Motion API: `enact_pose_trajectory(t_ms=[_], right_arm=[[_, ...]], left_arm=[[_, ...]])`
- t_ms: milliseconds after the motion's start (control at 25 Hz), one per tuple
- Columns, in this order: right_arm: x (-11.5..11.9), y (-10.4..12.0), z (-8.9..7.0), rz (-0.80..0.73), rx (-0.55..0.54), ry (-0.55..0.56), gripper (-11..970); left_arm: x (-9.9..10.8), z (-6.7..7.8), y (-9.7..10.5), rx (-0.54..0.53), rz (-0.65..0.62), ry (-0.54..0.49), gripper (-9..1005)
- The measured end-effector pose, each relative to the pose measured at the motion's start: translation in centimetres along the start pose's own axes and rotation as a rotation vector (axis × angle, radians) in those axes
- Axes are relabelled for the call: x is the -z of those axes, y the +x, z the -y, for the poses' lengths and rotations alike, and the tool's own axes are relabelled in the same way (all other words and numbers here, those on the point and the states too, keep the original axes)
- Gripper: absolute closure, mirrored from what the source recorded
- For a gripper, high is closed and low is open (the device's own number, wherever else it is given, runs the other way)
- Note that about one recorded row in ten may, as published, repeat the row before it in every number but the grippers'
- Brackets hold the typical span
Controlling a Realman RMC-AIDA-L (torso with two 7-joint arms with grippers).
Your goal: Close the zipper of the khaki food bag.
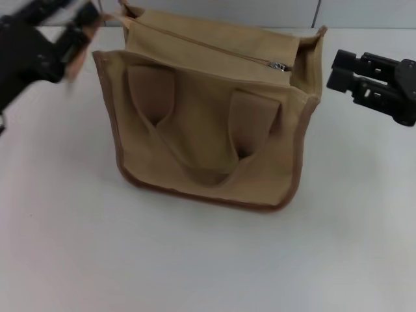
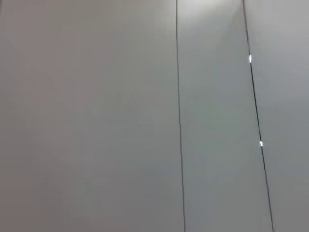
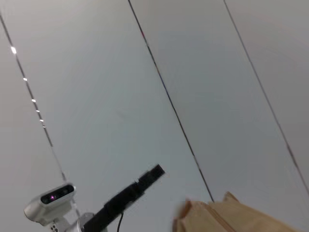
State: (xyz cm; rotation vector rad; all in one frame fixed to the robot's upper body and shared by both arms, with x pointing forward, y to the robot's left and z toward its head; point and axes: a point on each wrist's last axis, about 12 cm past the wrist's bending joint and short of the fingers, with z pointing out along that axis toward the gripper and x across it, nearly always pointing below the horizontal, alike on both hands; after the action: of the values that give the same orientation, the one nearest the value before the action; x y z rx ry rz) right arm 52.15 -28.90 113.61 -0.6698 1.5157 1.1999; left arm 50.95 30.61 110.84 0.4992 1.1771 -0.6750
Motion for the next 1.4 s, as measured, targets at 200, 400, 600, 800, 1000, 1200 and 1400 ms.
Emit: enact_pose_trajectory(t_ms=[200, 400, 600, 800, 1000, 1200, 1400], right_arm=[[0.3, 0.2, -0.9, 0.007, 0.039, -0.063, 450], [0.2, 1.7, -2.0, -0.072, 0.17, -0.165, 350], [0.3, 4.0, -2.5, -0.129, 0.231, -0.217, 325], [-0.4, 6.2, -3.3, -0.177, 0.21, -0.271, 318], [-1.6, 7.8, -3.1, -0.209, 0.232, -0.256, 284], [-1.9, 8.2, -3.0, -0.201, 0.248, -0.254, 243], [-2.0, 8.4, -3.0, -0.199, 0.25, -0.253, 243]], left_arm=[[1.2, 0.6, -1.4, -0.009, 0.106, 0.038, 483], [1.2, 3.0, 0.3, 0.004, -0.073, 0.288, 318], [1.9, 4.5, 1.9, 0.054, -0.263, 0.465, 214], [3.1, 5.2, 3.1, 0.111, -0.377, 0.484, 166], [3.5, 5.4, 3.3, 0.117, -0.391, 0.485, 162], [3.6, 5.6, 3.6, 0.119, -0.417, 0.505, 162], [3.5, 5.7, 3.7, 0.119, -0.429, 0.517, 162]])
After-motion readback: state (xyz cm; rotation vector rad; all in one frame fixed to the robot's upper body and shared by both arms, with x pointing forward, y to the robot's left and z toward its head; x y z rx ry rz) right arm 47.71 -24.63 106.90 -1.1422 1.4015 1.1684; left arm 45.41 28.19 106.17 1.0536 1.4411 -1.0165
